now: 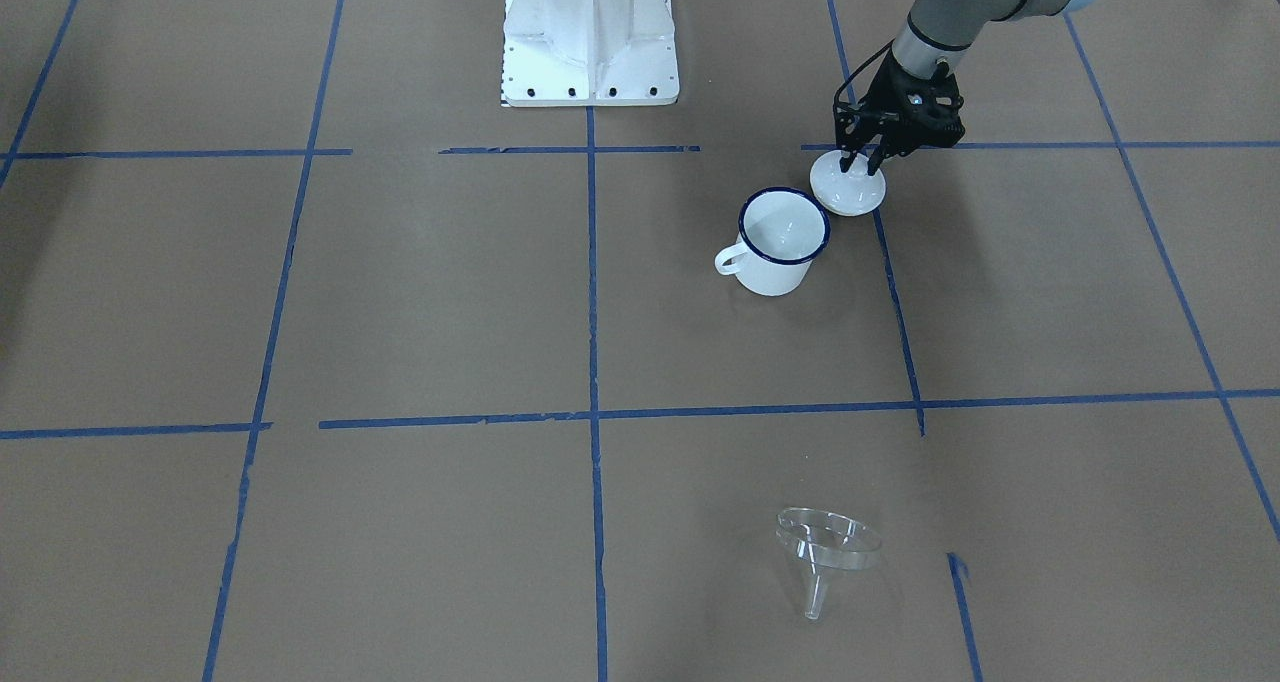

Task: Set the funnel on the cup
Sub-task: 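Carry the white funnel nearer the robot and lower it onto the table, then open the left gripper and raise it off the white funnel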

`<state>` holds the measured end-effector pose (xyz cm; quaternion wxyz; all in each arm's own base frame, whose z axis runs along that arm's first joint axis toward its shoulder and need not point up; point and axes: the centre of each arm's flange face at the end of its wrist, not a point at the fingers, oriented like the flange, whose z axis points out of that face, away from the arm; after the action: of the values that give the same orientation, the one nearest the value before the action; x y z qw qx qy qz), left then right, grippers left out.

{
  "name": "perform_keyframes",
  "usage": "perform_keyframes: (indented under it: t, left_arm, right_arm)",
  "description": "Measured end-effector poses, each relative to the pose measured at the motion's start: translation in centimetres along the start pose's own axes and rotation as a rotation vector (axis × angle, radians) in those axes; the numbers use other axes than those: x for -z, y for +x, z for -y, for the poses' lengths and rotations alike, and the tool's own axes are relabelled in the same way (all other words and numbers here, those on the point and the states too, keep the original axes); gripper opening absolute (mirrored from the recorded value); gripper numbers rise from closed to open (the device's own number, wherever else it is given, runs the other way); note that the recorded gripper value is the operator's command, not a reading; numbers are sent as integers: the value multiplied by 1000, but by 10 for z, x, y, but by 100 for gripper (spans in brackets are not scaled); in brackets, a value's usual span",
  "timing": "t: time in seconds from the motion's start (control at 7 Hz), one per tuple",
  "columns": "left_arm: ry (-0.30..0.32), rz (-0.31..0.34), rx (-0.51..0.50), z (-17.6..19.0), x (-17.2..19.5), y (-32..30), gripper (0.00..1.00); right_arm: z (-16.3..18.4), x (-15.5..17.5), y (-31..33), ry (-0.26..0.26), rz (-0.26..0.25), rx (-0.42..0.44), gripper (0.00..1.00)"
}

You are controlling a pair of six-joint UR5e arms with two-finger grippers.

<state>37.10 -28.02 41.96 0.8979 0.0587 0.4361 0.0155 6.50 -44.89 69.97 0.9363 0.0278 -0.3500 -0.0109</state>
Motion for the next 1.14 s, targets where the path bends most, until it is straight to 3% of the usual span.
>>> perform_keyframes:
  t: [0.43,0.57,0.86,1.14]
  left_arm:
    - [18,-11,7,4,10,2,100]
    - [56,-31,24,16,33,0,100]
    - [193,-104,114,57,106,-5,100]
    - [306,-192,242,105,141,14,100]
  right_arm:
    - [0,0,0,0,0,0,100]
    - [0,0,0,0,0,0,100]
    - [0,0,0,0,0,0,100]
    - [0,0,0,0,0,0,100]
